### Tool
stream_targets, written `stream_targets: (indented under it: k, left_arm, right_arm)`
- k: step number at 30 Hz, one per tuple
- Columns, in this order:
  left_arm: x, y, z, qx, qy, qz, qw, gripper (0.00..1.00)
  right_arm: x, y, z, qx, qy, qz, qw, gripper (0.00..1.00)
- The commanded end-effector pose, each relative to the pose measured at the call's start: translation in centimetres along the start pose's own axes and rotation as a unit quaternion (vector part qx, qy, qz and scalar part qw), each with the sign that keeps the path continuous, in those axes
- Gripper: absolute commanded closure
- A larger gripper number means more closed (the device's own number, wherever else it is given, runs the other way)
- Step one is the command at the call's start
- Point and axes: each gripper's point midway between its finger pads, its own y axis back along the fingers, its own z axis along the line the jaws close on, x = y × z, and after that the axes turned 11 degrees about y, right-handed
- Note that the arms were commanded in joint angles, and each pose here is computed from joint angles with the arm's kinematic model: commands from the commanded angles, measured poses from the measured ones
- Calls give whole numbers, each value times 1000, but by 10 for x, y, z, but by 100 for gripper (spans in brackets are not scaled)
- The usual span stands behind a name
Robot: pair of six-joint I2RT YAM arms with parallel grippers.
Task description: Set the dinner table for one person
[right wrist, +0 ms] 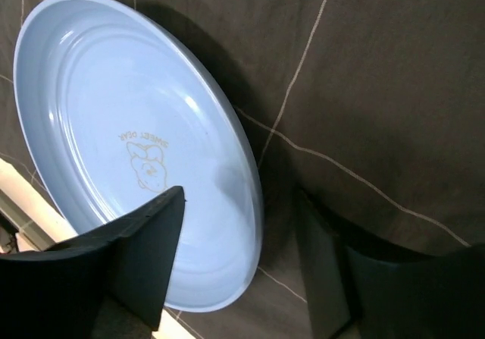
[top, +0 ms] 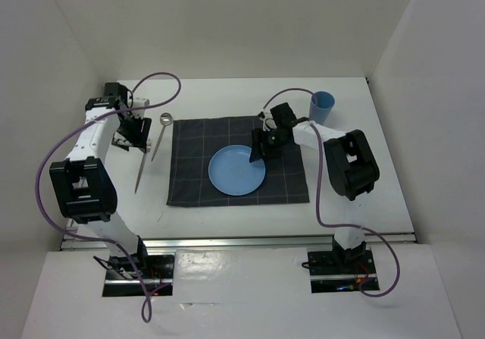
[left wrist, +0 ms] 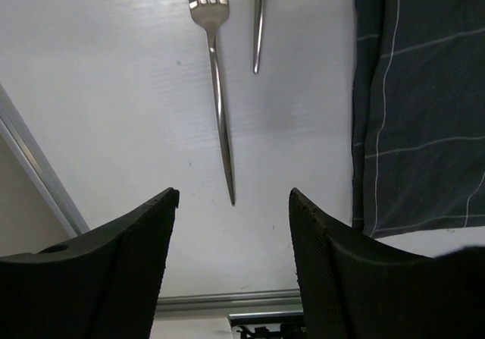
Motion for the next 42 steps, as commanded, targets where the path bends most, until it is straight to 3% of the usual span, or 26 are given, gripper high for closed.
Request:
stream_targets:
  k: [1, 8, 9, 10, 11, 16, 21, 27, 32, 35, 37, 38, 42]
  left_arm:
    - [-37, 10, -2, 1, -21, -41, 999, 32]
    - [-105, -39, -34, -25, -112, -79, 990, 27]
    - [-105, -64, -36, -29, -117, -60, 991, 31]
    - [-120, -67, -38, -40, -128, -69, 989, 44]
    - [-124, -76, -36, -46, -128, -62, 989, 48]
    - [-146, -125, -33, -75, -128, -39, 988, 45]
    - [-134, -138, -36, -63, -126, -11, 990, 45]
    - [-83, -158, -45, -21, -124, 89, 988, 52]
    - [-66, -177, -49, -10, -113, 142, 983, 48]
    - [-63, -182, -50, 10, -104, 159, 982, 58]
    - [-55, -191, -55, 24, -101, 171, 980, 93]
    - [-56, -195, -56, 23, -95, 166, 981, 100]
    - [-63, -190, -48, 18, -66, 152, 986, 100]
  right_arm:
    - [-17, 16, 3, 15, 14, -13, 1000, 32]
    - [-49, 60, 4, 73, 32, -64, 995, 28]
    - [-52, 64, 7, 73, 30, -71, 994, 28]
    - [-53, 71, 4, 89, 31, -78, 992, 28]
    - [-54, 71, 1, 97, 26, -79, 992, 28]
    - [-57, 90, 7, 106, 23, -98, 989, 29]
    - [-55, 100, 13, 104, 15, -110, 988, 29]
    - [-61, 106, 13, 112, 18, -121, 986, 29]
    - [-75, 116, 14, 121, 27, -137, 983, 29]
    - [-77, 118, 13, 127, 30, -137, 982, 29]
    - [-79, 123, 13, 133, 32, -144, 980, 29]
    - [-78, 127, 13, 138, 32, -146, 979, 29]
    - [-74, 131, 15, 138, 32, -149, 979, 29]
